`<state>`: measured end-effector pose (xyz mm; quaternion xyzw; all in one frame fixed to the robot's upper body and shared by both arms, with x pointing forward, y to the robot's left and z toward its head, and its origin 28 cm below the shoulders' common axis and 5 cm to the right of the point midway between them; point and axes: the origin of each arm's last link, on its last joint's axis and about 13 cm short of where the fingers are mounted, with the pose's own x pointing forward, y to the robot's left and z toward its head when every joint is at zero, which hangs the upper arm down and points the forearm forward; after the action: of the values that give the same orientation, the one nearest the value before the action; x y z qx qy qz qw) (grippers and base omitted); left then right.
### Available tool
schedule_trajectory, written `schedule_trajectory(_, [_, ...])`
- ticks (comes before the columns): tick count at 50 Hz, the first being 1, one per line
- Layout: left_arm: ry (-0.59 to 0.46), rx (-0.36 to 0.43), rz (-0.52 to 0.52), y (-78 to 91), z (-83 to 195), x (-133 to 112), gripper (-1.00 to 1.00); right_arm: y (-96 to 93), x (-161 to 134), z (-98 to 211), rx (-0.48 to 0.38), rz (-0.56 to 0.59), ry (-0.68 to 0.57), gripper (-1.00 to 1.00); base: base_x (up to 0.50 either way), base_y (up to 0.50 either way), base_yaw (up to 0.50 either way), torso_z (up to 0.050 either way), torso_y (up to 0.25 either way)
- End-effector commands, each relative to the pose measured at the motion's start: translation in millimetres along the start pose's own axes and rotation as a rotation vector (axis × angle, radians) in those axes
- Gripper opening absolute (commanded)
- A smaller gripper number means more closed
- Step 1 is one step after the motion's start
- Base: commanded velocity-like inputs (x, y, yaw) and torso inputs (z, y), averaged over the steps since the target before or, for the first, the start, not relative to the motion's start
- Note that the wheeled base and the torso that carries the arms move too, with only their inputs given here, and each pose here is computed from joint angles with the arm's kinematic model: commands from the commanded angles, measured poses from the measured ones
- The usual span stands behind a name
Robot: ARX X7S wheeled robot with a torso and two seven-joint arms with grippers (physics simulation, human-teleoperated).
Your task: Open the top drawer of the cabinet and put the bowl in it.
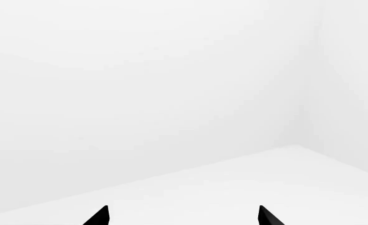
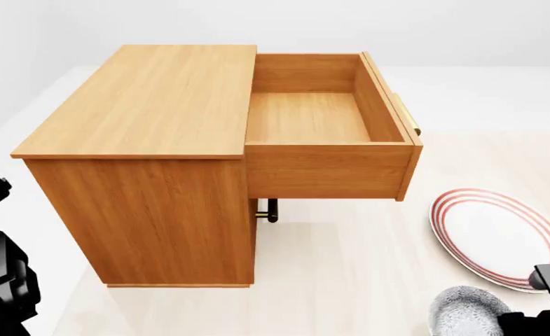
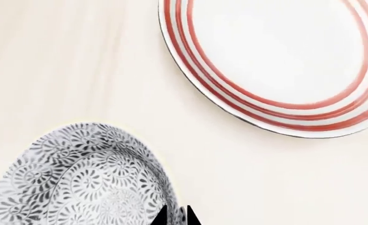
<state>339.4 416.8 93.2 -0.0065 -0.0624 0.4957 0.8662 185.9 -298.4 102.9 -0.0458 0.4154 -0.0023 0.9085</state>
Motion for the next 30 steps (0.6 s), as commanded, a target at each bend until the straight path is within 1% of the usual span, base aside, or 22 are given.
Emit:
schedule_trajectory(1, [0.000, 0.000, 0.000, -0.9, 0.3, -0.2, 1.00, -6.1, -18.9, 16.0, 0.011, -0.038, -0.077, -1.00, 0.00, 0.00, 0.00, 0.000, 0.000])
schedule_trajectory(11, [0.002, -0.001, 0.000, -0.9, 0.2, -0.3, 1.00, -9.2, -41.4, 36.9, 0.039, -0.051, -0.170, -1.00, 0.00, 0.00, 0.00, 0.000, 0.000])
schedule_trajectory(17, [0.002, -0.001, 0.000, -0.6, 0.1, -0.3, 1.00, -12.4, -56.5, 54.0, 0.059, -0.098, -0.242, -1.00, 0.00, 0.00, 0.00, 0.000, 0.000])
schedule_trajectory(24, [0.002, -0.002, 0.001, -0.4, 0.3, 0.1, 1.00, -14.2, -80.5, 86.2, 0.074, -0.147, -0.364, -1.00, 0.00, 0.00, 0.00, 0.000, 0.000])
schedule_trajectory(30, [0.002, -0.004, 0.001, -0.2, 1.2, 0.8, 1.00, -11.7, -98.2, 120.9, 0.053, -0.220, -0.455, -1.00, 0.00, 0.00, 0.00, 0.000, 0.000])
